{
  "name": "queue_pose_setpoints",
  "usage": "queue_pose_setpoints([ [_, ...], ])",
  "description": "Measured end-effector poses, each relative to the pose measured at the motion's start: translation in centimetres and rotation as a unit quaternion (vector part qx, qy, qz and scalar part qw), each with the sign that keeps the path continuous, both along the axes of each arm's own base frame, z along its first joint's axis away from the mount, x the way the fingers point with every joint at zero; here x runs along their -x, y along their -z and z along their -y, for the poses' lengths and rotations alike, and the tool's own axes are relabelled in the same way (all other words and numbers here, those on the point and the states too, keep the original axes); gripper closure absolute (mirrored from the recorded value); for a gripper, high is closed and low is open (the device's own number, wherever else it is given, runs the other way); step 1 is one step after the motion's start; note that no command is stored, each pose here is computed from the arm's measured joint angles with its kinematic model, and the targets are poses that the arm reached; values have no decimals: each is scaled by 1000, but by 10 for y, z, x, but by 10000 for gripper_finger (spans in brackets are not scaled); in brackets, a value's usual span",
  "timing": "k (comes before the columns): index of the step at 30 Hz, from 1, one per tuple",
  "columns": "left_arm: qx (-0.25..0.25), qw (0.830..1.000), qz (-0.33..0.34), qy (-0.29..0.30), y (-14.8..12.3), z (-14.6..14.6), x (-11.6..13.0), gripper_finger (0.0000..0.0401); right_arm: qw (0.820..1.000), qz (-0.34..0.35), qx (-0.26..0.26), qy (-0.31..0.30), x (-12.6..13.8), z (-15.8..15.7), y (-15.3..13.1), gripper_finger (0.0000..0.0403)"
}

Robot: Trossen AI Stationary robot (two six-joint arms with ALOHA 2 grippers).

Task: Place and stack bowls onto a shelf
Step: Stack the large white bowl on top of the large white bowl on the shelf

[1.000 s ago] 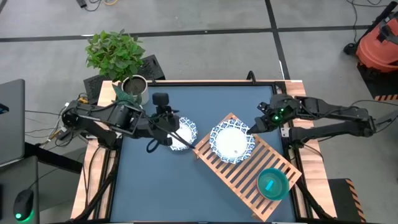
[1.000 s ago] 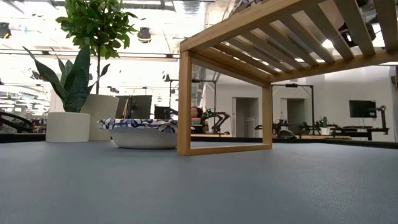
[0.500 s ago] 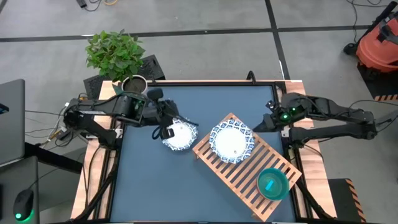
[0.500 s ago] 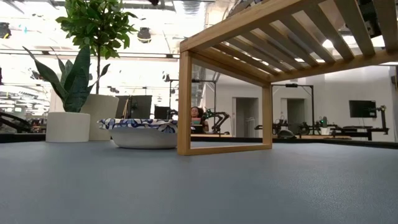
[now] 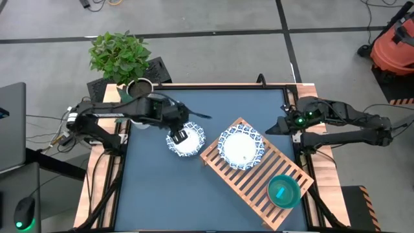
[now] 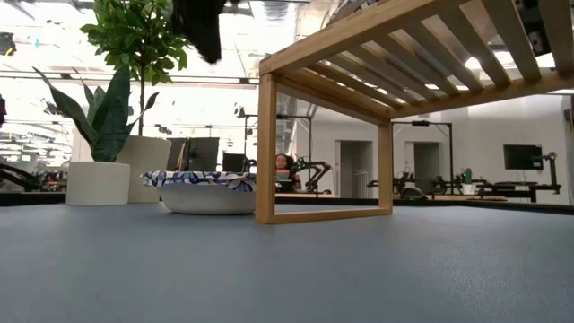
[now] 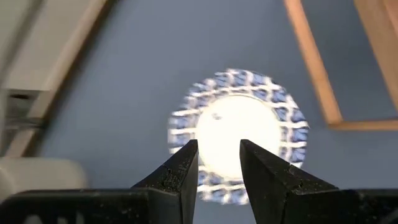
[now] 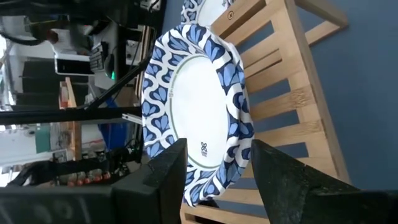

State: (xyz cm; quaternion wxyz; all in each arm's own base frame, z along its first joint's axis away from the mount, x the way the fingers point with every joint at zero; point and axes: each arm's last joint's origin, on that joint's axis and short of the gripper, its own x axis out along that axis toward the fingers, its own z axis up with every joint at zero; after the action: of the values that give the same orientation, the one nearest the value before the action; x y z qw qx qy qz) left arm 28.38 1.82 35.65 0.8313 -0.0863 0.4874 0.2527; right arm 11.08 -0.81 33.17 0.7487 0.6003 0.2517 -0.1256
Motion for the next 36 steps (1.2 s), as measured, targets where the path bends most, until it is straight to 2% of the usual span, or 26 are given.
queue_pose_setpoints([
  [3,61,998,22,9,32,-1,-4,296,1000,1,7,-4,0,0,0,200],
  [6,101,994,44,-12,62,1,1,296,1000,1,9,-5,0,0,0,200],
  [12,94,991,32,-92,105,-3,26,296,1000,2,17,-10,0,0,0,200],
  [16,114,985,15,-128,128,-7,38,296,1000,1,20,-11,0,0,0,200],
  [24,135,980,40,-143,151,-13,40,296,1000,1,22,-12,0,0,0,200],
  [29,154,976,32,-150,162,-17,45,298,1000,1,23,-13,0,0,0,200],
  [36,161,974,28,-156,167,-20,48,352,1000,2,26,-15,0,0,0,200],
])
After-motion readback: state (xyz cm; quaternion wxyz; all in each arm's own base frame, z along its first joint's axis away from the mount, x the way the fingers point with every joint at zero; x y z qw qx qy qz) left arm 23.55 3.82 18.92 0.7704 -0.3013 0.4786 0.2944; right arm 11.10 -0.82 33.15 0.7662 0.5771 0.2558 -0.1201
